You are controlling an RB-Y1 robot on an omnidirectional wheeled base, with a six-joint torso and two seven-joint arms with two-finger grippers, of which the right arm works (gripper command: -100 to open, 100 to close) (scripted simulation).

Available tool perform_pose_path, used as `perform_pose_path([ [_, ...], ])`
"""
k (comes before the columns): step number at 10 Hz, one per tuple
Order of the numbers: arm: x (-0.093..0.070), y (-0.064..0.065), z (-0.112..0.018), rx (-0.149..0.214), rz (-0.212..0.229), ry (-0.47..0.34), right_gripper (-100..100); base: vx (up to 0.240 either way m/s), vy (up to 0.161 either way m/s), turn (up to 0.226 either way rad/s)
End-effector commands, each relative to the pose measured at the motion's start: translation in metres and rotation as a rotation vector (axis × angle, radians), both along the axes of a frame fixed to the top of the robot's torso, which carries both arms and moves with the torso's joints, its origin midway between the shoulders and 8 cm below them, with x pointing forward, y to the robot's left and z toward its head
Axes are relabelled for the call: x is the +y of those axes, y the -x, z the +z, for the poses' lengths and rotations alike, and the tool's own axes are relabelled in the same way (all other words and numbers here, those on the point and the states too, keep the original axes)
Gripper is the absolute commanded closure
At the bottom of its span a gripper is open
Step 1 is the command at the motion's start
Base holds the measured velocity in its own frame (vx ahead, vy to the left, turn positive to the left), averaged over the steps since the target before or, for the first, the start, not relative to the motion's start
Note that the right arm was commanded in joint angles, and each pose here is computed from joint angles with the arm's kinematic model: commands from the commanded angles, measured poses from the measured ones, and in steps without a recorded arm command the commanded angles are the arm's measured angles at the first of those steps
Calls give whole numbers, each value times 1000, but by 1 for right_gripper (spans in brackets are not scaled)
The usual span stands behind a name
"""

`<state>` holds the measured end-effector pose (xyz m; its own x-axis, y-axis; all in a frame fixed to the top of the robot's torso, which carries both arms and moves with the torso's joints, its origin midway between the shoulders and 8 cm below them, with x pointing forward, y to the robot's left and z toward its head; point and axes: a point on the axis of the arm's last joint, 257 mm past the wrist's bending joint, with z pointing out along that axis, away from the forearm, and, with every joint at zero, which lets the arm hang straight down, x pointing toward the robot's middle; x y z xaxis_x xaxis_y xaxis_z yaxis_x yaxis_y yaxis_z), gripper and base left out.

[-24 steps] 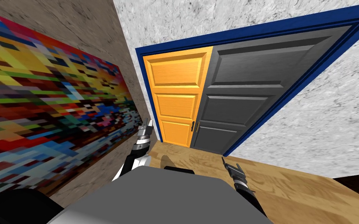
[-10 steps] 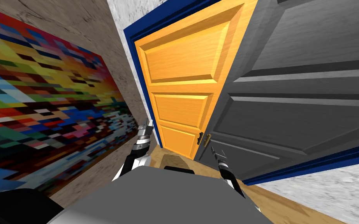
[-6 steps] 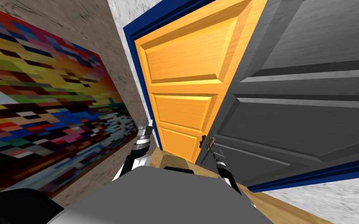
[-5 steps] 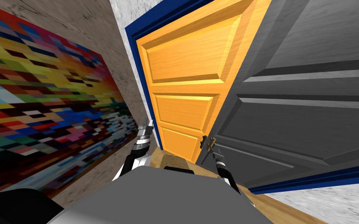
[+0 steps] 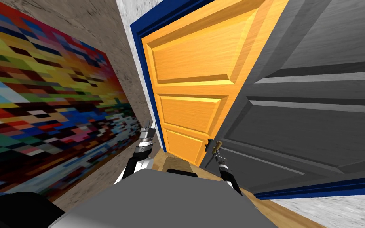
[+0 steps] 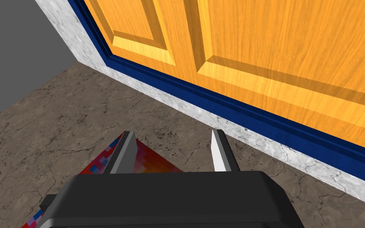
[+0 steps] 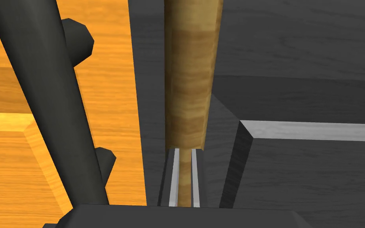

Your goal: Pull the door open

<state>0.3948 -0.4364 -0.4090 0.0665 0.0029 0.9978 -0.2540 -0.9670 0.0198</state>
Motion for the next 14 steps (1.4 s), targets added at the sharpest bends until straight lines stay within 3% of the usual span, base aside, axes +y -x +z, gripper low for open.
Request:
perform_pose_path([
  [1, -17, 16, -8, 29, -28, 13, 100, -158, -29, -90],
  [2, -22, 25, -12, 41, -36, 17, -100, -265, -54, -180],
  [6, -55, 62, -26, 101, -85, 45, -100, -216, -51, -119],
  [7, -55, 62, -26, 101, -85, 45, -100, -122, -12, -30],
  [8, -64, 74, -30, 119, -99, 53, -100, -141, -22, -95],
  [10, -64, 74, -30, 119, -99, 53, -100, -83, -13, -18],
  [11, -73, 86, -33, 136, -112, 62, -100, -124, -14, -104],
  [14, -78, 97, -34, 145, -116, 67, -100, -160, -4, -51],
])
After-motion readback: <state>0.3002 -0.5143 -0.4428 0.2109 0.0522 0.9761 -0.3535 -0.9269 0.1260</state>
